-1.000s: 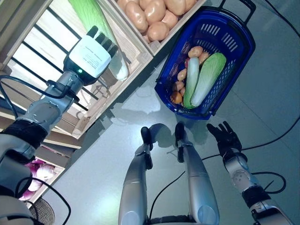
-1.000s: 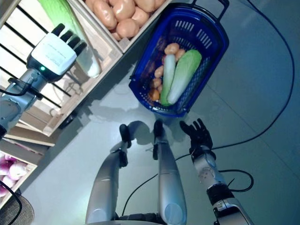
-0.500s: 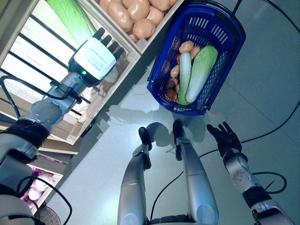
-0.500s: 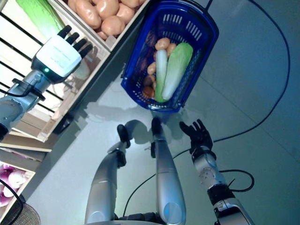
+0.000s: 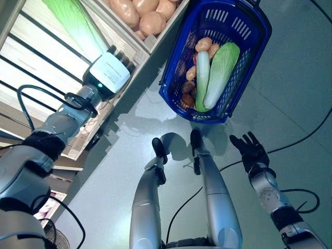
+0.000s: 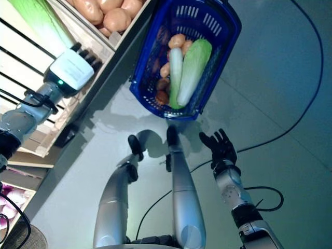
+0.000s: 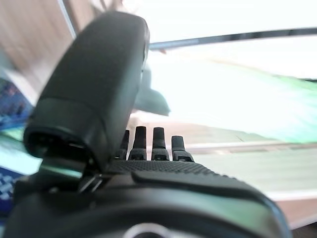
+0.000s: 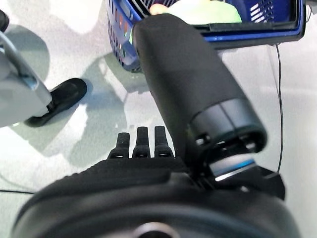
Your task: Put vegetables into the basket
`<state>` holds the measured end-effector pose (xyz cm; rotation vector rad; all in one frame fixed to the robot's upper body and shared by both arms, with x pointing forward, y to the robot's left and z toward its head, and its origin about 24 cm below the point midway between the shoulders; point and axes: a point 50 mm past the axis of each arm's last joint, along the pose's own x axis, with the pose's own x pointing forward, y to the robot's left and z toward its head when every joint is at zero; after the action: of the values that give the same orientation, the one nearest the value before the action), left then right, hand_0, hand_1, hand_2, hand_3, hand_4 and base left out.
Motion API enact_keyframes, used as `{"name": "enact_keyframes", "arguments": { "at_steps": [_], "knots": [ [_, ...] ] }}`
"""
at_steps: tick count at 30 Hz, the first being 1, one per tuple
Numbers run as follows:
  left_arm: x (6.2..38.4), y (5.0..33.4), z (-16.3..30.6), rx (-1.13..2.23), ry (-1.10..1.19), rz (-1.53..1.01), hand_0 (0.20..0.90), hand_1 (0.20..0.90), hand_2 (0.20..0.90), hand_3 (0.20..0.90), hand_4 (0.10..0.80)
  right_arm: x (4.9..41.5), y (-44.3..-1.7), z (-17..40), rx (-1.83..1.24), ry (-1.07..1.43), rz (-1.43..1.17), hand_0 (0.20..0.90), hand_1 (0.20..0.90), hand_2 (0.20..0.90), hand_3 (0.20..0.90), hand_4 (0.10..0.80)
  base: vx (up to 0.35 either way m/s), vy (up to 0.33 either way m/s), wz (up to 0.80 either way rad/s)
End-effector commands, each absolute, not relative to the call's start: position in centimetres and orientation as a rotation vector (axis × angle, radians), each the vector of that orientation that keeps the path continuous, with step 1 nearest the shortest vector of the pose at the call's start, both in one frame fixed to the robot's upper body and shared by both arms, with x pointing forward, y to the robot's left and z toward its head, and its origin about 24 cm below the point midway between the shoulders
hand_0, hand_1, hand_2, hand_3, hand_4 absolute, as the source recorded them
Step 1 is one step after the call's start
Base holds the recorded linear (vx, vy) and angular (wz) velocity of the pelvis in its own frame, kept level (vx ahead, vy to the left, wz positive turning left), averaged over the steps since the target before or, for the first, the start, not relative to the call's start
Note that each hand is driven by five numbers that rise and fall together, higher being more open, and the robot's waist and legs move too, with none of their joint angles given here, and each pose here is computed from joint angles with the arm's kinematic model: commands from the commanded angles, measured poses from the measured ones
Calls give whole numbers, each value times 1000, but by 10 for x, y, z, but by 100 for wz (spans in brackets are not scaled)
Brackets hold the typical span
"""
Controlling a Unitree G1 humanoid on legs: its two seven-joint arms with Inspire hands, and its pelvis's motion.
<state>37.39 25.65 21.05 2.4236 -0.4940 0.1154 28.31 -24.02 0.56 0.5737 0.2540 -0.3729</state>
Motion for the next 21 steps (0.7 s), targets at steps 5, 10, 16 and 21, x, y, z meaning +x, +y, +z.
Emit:
{"name": "enact_keyframes", "arguments": {
  "at_steps": [5,10,16,21],
  "knots": [
    [365,282,248,2554,-485,412,900,900,900,900,800,268,-256,23,581,128,-428,900,900,900,900,800,-9,8,1],
    [360,289,252,2552,-472,493,900,900,900,900,800,267,-260,25,581,123,-428,900,900,900,900,800,-29,57,4],
    [354,293,250,2536,-521,562,731,731,731,731,687,263,-259,26,584,115,-423,900,900,900,900,800,-27,45,0],
    [350,295,245,2480,-605,548,300,300,300,300,400,264,-261,33,616,73,-435,900,900,900,900,800,-15,28,1]
  ]
}}
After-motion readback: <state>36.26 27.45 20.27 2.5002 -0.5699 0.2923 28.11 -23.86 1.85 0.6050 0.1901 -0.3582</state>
